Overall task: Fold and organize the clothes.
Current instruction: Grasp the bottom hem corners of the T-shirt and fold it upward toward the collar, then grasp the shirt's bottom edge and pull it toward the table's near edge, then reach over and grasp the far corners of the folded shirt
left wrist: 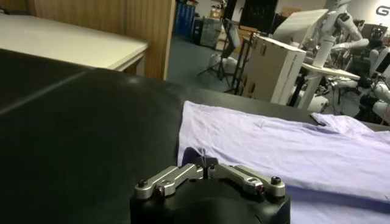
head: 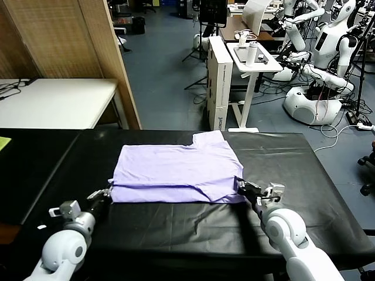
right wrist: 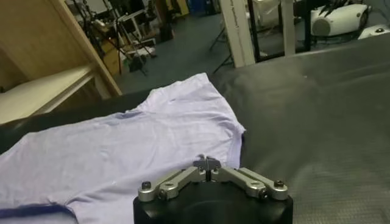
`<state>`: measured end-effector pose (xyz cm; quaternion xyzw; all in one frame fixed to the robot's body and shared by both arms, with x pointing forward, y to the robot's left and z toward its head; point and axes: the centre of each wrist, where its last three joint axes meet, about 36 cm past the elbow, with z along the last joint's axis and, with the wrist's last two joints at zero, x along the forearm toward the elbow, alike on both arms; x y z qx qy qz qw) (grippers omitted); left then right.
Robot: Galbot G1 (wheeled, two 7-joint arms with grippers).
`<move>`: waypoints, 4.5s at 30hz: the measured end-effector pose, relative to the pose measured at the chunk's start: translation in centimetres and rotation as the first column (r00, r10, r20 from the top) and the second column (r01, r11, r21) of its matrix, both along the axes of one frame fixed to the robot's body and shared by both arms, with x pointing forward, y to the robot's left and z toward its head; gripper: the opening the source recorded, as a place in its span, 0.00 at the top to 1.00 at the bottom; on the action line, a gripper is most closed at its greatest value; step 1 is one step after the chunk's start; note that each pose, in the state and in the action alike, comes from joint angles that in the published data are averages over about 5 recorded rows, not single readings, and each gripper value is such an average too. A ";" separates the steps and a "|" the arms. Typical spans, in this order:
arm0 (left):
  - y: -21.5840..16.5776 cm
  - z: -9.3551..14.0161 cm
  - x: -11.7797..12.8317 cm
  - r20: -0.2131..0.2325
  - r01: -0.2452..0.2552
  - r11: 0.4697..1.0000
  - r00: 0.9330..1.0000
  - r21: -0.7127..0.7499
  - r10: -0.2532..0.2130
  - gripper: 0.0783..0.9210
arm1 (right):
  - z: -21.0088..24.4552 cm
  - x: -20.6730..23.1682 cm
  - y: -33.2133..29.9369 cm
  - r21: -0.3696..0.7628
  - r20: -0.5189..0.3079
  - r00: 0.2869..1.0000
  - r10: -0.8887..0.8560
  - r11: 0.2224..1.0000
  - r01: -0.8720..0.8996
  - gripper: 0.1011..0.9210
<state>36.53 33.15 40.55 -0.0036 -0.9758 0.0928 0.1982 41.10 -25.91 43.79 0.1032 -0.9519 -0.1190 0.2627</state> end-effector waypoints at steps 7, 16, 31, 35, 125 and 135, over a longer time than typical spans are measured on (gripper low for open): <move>-0.5 0.6 -0.9 0.000 0.006 1.000 1.000 -0.002 -0.006 0.26 | 1.5 -2.6 -0.6 -0.066 0.040 0.999 0.026 0.998 -0.023 0.07; -1.2 0.9 -2.9 -0.005 0.016 1.000 1.000 0.011 -0.016 0.02 | 1.5 -6.3 -0.5 -0.136 0.034 0.997 0.068 0.989 -0.063 0.02; -0.9 -0.5 -4.0 -0.050 0.007 1.000 0.999 0.016 -0.006 0.02 | 0.7 -6.9 0.1 -0.143 0.020 0.996 0.085 0.986 -0.081 0.22; -0.8 -0.7 -4.0 -0.053 0.007 1.000 0.999 0.014 -0.006 0.08 | 0.6 -6.9 0.2 -0.144 0.018 0.996 0.087 0.986 -0.083 0.50; 1.6 7.5 4.3 -0.085 -0.017 0.999 0.996 -0.040 0.014 0.02 | 6.2 9.4 -2.6 -0.218 0.002 0.999 0.049 0.975 -0.047 0.02; 1.2 5.9 12.3 -0.113 0.006 1.000 0.994 -0.029 -0.009 0.02 | 4.9 15.4 -0.7 -0.230 -0.031 0.999 0.032 0.972 -0.038 0.02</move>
